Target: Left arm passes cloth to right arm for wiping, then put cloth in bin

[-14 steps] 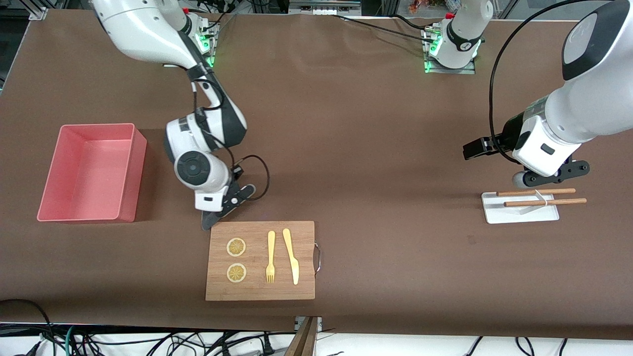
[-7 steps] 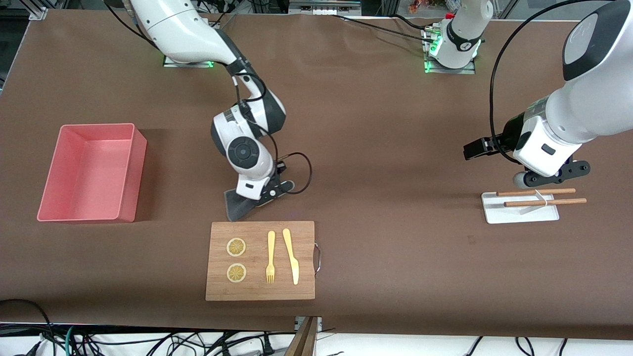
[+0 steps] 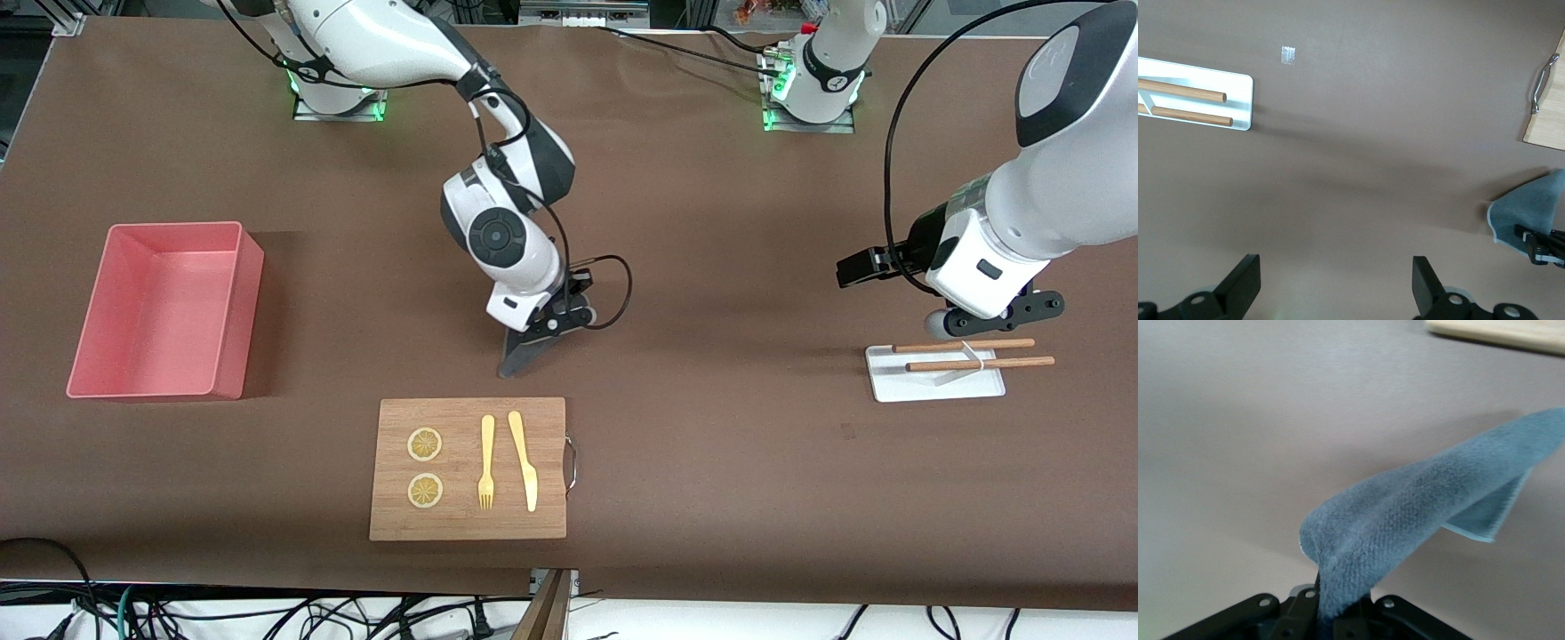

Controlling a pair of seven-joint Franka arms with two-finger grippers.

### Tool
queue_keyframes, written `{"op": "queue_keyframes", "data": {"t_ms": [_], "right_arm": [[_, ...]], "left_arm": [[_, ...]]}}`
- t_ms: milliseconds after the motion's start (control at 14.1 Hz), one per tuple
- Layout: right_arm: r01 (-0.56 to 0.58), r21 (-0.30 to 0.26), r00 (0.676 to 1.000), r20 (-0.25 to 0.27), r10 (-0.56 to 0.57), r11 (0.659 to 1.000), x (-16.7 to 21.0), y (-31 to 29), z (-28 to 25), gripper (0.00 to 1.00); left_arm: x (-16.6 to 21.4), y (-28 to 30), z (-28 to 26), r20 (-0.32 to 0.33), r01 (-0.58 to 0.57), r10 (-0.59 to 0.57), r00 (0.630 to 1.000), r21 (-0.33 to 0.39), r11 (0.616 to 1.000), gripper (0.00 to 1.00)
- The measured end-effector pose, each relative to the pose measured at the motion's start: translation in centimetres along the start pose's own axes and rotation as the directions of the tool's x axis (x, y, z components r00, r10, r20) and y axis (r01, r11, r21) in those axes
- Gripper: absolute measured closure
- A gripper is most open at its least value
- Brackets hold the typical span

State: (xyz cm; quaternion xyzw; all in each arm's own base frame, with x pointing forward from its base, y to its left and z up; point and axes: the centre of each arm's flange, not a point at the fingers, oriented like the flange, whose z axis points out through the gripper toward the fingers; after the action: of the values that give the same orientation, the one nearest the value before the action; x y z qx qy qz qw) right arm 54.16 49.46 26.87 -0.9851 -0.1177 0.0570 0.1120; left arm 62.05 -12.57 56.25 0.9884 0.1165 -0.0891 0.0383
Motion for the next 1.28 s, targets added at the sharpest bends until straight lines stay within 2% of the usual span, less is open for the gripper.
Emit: {"op": "queue_keyframes", "data": {"t_ms": [142, 285, 498, 641, 854, 1068, 1281], "right_arm": [[-0.009, -0.001, 1.0, 0.001, 0.009, 1.0, 0.4, 0.6, -0.6, 0.98], [0.008, -0.017, 1.0, 0.029, -0.007, 1.0, 1.6, 4.1, -1.3, 0.98], [0.076, -0.014, 0.994, 0.079, -0.074, 0.997, 3.5, 13.4, -3.2, 0.98], [0.141, -0.018, 0.984, 0.108, -0.139, 0.99, 3.4, 19.9, -4.0, 0.98], [0.256, -0.045, 0.957, 0.152, -0.247, 0.966, 2.3, 28.9, -4.9, 0.98], [0.348, -0.049, 0.92, 0.208, -0.331, 0.936, 0.4, 37.2, -7.1, 0.98], [0.404, -0.065, 0.887, 0.27, -0.374, 0.912, -1.4, 42.6, -10.8, 0.98]], "left_arm": [[-0.1, -0.1, 0.1, 0.008, 0.0, 0.0, 1.0, 0.004, 1.0, 0.0], [-0.1, -0.2, 0.1, 0.014, 0.001, -0.001, 1.0, 0.007, 1.0, 0.0], [0.0, -0.5, 0.1, 0.017, 0.002, -0.002, 1.0, 0.009, 1.0, 0.0], [0.0, -0.6, 0.1, 0.018, 0.002, -0.002, 1.0, 0.009, 1.0, 0.0], [0.0, -0.6, 0.1, 0.018, 0.001, -0.001, 1.0, 0.009, 1.0, 0.0], [0.0, -0.6, 0.1, 0.018, -0.001, 0.001, 1.0, 0.009, 1.0, 0.0], [0.0, -0.6, 0.1, 0.018, -0.002, 0.002, 1.0, 0.009, 1.0, 0.0]]}}
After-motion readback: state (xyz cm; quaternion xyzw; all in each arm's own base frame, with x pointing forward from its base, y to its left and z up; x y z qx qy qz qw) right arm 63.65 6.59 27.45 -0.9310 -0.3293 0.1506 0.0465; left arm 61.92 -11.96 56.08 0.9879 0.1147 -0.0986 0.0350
